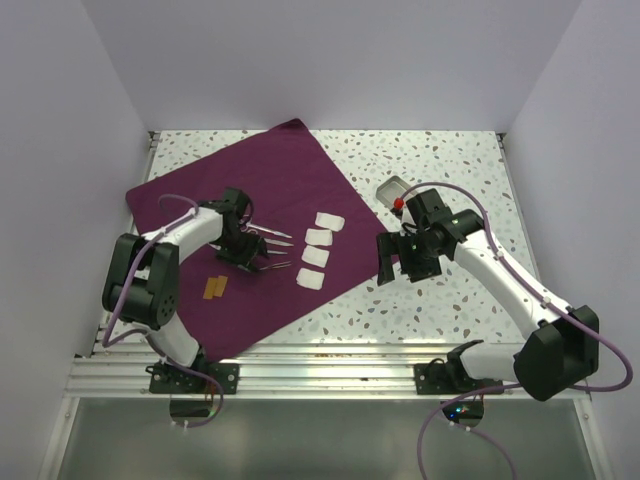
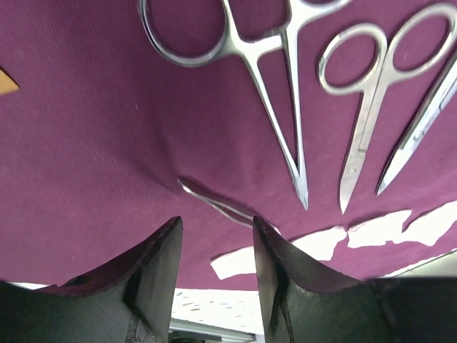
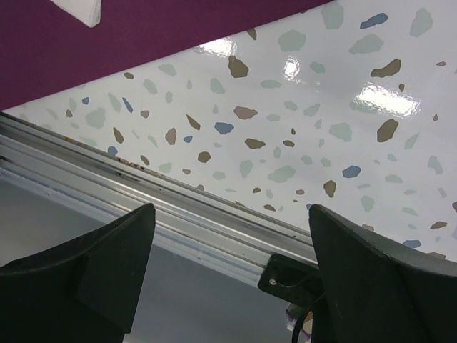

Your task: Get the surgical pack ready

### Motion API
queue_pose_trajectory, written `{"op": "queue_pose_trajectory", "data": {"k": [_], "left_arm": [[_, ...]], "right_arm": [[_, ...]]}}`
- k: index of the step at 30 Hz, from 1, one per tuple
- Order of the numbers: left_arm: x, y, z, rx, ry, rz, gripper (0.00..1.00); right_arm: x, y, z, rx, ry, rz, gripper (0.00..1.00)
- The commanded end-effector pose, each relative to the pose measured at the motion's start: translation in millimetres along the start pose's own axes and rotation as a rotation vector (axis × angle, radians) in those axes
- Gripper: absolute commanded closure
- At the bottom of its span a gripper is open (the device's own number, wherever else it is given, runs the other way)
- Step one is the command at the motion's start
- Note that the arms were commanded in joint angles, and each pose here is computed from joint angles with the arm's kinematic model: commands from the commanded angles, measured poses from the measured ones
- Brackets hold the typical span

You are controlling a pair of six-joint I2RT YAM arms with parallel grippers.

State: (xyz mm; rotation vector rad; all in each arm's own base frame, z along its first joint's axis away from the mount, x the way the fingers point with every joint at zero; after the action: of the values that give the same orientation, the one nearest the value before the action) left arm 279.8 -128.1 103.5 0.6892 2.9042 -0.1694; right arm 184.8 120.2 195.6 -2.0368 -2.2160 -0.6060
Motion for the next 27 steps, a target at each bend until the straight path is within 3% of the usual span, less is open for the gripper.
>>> {"op": "queue_pose_trajectory", "data": {"k": [1, 10, 13, 27], "left_arm": [[-6.3, 8.1, 2.2, 0.004, -0.014, -0.041, 0.52], [-5.0, 10.1, 16.0, 0.012, 0.034, -0.045, 0.57], [-4.4, 11.6, 20.1, 0.011, 0.038, -0.047, 0.67], [-8.7, 10.2, 11.7, 0.023, 0.018, -0.015, 0.88]], "right_arm": [[-0.2, 0.8, -3.0, -0.026, -0.003, -0.022, 0.07], [-2.6, -0.8, -0.9, -0.027, -0.013, -0.017, 0.07], [-3.0, -0.7, -0.8, -0.029, -0.018, -0.019, 0.07], [-1.8, 2.2, -0.4, -0.029, -0.017, -0.021, 0.07]]}}
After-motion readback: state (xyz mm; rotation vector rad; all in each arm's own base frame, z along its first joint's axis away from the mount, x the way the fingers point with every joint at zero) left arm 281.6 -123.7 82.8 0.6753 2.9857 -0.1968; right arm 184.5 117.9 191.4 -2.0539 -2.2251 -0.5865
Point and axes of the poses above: each gripper's point midway between its finger pads, its own z axis out along the fingers, its own x axis along the line the jaws close on, y = z × x, the point moved 7 cm from there along -z, back along the fingers, and after that the axes turned 5 degrees about z, right-handed, at the moved point
